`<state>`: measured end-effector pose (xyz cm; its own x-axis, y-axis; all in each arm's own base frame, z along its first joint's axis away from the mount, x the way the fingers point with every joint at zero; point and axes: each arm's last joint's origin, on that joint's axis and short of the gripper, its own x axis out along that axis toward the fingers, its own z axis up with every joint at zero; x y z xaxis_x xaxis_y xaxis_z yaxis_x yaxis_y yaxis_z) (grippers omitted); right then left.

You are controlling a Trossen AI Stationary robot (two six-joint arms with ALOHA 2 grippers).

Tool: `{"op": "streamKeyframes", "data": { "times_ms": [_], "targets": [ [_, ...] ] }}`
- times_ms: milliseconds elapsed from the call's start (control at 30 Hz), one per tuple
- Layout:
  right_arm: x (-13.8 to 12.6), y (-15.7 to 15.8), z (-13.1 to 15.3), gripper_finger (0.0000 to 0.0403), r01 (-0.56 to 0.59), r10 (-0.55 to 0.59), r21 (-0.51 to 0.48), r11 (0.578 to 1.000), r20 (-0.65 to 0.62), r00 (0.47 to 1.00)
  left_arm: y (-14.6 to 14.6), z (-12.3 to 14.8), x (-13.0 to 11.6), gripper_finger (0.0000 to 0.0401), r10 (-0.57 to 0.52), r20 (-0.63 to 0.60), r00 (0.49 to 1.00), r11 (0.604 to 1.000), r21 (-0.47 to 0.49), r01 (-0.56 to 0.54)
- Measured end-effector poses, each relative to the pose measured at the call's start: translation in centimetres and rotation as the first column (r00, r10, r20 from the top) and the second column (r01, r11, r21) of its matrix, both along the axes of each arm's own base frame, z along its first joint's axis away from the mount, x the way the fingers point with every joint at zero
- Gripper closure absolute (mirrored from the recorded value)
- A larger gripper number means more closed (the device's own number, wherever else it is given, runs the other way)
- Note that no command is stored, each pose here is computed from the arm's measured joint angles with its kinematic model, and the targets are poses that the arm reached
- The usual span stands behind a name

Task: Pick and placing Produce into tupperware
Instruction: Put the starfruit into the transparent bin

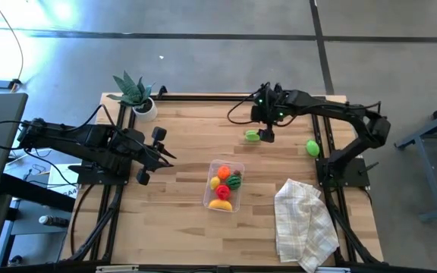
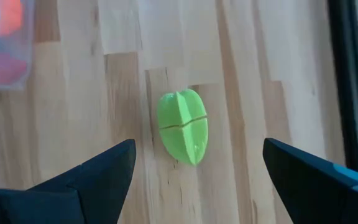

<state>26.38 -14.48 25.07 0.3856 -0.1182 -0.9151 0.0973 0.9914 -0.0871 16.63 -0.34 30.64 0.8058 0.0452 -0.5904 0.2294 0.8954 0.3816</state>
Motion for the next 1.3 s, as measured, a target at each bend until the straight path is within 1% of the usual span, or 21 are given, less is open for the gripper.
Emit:
{"op": "streamKeyframes", "data": {
  "times_ms": [167, 267, 400, 567, 733, 1033, 1300],
  "targets": [
    [1.0, -0.8, -2.2, 0.0059, -0.031, 0.032, 0.019, 0.999, -0.057, 0.998, 0.0, 0.0, 0.0, 0.029, 0.0, 0.0, 1.0, 1.0, 0.0, 0.0],
    [1.2, -1.5, -3.7, 0.0059, -0.013, 0.019, 0.061, 0.998, -0.096, 0.995, 0.0, 0.0, 0.0, 0.029, 0.0, 0.0, 1.0, 1.0, 0.0, 0.0],
    [1.3, -2.3, -5.0, 0.0059, -0.03, 0.041, 0.109, 0.994, -0.108, 0.993, 0.0, 0.0, 0.0, 0.029, -0.001, 0.0, 1.0, 1.0, 0.0, 0.001],
    [1.4, -2.9, -6.0, 0.0059, -0.016, 0.032, 0.131, 0.991, -0.12, 0.992, 0.0, 0.0, 0.0, 0.029, -0.001, 0.0, 1.0, 1.0, 0.0, 0.001],
    [1.7, -3.2, -7.2, 0.0059, -0.029, 0.051, 0.158, 0.987, -0.137, 0.989, 0.0, 0.0, 0.0, 0.029, 0.0, 0.001, 1.0, 1.0, 0.0, 0.0],
    [2.2, -3.7, -8.5, 0.0059, -0.028, 0.05, 0.164, 0.986, -0.126, 0.991, 0.0, 0.0, 0.0, 0.029, 0.0, 0.0, 1.0, 1.0, 0.0, 0.0],
    [2.5, -3.9, -9.9, 0.0059, -0.026, 0.055, 0.189, 0.982, -0.15, 0.987, 0.0, 0.0, 0.0, 0.029, 0.0, 0.0, 1.0, 1.0, 0.0, 0.0]
  ]
}}
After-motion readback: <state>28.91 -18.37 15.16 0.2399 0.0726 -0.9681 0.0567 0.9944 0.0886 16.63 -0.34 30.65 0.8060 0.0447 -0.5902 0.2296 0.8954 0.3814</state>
